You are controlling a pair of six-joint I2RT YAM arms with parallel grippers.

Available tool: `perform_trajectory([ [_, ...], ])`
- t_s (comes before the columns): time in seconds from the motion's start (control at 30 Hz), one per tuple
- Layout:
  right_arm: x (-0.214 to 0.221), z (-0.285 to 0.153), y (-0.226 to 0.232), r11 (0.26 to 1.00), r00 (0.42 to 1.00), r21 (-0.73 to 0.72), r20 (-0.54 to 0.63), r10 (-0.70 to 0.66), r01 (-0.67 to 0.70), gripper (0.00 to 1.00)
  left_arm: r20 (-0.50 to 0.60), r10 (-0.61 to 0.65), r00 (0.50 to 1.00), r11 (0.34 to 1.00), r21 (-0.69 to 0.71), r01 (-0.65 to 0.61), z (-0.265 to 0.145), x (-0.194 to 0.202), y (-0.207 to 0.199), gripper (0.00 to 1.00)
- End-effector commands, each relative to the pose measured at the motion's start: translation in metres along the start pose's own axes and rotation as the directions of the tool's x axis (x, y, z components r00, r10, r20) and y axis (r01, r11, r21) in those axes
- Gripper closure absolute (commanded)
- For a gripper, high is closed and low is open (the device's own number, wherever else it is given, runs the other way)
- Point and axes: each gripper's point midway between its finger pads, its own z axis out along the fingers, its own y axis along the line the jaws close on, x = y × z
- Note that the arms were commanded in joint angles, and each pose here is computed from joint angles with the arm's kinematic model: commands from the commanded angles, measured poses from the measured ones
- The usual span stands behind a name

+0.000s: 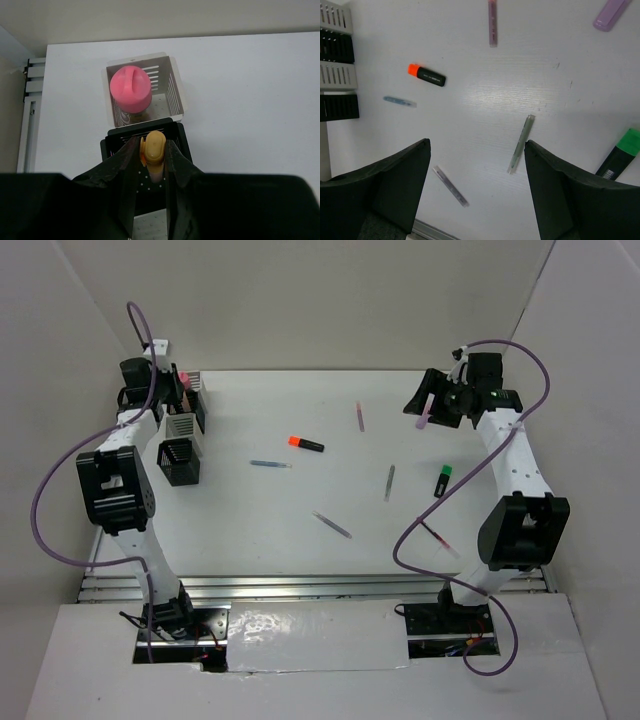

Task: Sort the stationery into containers
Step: Place the pen in the storage box, then pick up the pen from the center of the board.

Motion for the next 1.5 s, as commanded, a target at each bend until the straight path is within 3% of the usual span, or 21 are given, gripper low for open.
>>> perform_trajectory([
  [0.0, -0.017, -0.006, 0.009, 1.0, 0.998, -0.014, 0.054, -0.026, 0.027, 0.18, 0.082, 0.07, 0.994, 0.997, -0.018, -0.069, 0.006, -0.025, 0.004, 0.75],
  [0.1, -0.014, -0.005, 0.007, 1.0, 0.998, -0.006, 0.047, -0.029, 0.03, 0.18, 0.067, 0.064, 0.996, 0.998, -0.018, -0.063, 0.008, -0.019, 0.004, 0.72],
  [0.17, -0.013, -0.005, 0.005, 1.0, 0.999, -0.001, 0.043, -0.028, 0.028, 0.18, 0.055, 0.061, 0.997, 0.998, -0.029, -0.06, 0.01, -0.014, 0.005, 0.63],
  [0.47, -0.016, -0.003, 0.002, 1.0, 0.999, 0.006, 0.04, -0.008, 0.008, 0.19, 0.043, 0.039, 0.998, 0.998, -0.046, -0.037, 0.009, -0.013, 0.011, 0.44],
  [0.57, -0.017, -0.003, 0.003, 1.0, 0.999, 0.004, 0.045, -0.011, 0.011, 0.2, 0.057, -0.002, 0.998, 0.999, -0.034, 0.004, 0.004, -0.017, 0.009, 0.45],
  [0.8, -0.033, 0.004, -0.021, 0.993, 0.994, 0.118, 0.108, 0.015, -0.028, 0.24, 0.2, -0.025, 0.979, 0.999, 0.034, 0.019, -0.036, -0.084, -0.012, 0.48],
  [0.93, -0.055, 0.018, -0.047, 0.956, 0.981, 0.274, 0.186, 0.053, -0.103, 0.23, 0.274, 0.068, 0.959, 0.995, 0.048, -0.084, -0.069, -0.125, -0.036, 0.38],
  [0.97, -0.07, 0.016, -0.062, 0.908, 0.965, 0.393, 0.257, 0.045, -0.147, 0.23, 0.276, 0.083, 0.958, 0.993, 0.056, -0.102, -0.074, -0.124, -0.047, 0.36],
  [1.07, -0.081, 0.035, -0.083, 0.834, 0.95, 0.512, 0.31, 0.045, -0.206, 0.23, 0.321, 0.175, 0.931, 0.979, 0.041, -0.198, -0.107, -0.143, -0.069, 0.27],
  [1.2, -0.085, 0.078, -0.112, 0.775, 0.947, 0.578, 0.31, 0.082, -0.256, 0.26, 0.312, 0.154, 0.938, 0.98, 0.076, -0.186, -0.13, -0.138, -0.086, 0.23],
  [1.33, -0.099, 0.114, -0.117, 0.787, 0.943, 0.552, 0.314, 0.11, -0.275, 0.28, 0.281, 0.119, 0.952, 0.981, 0.114, -0.156, -0.141, -0.127, -0.097, 0.23],
  [1.47, -0.084, 0.15, -0.141, 0.765, 0.954, 0.592, 0.285, 0.097, -0.255, 0.29, 0.261, 0.108, 0.959, 0.981, 0.131, -0.146, -0.151, -0.12, -0.101, 0.23],
])
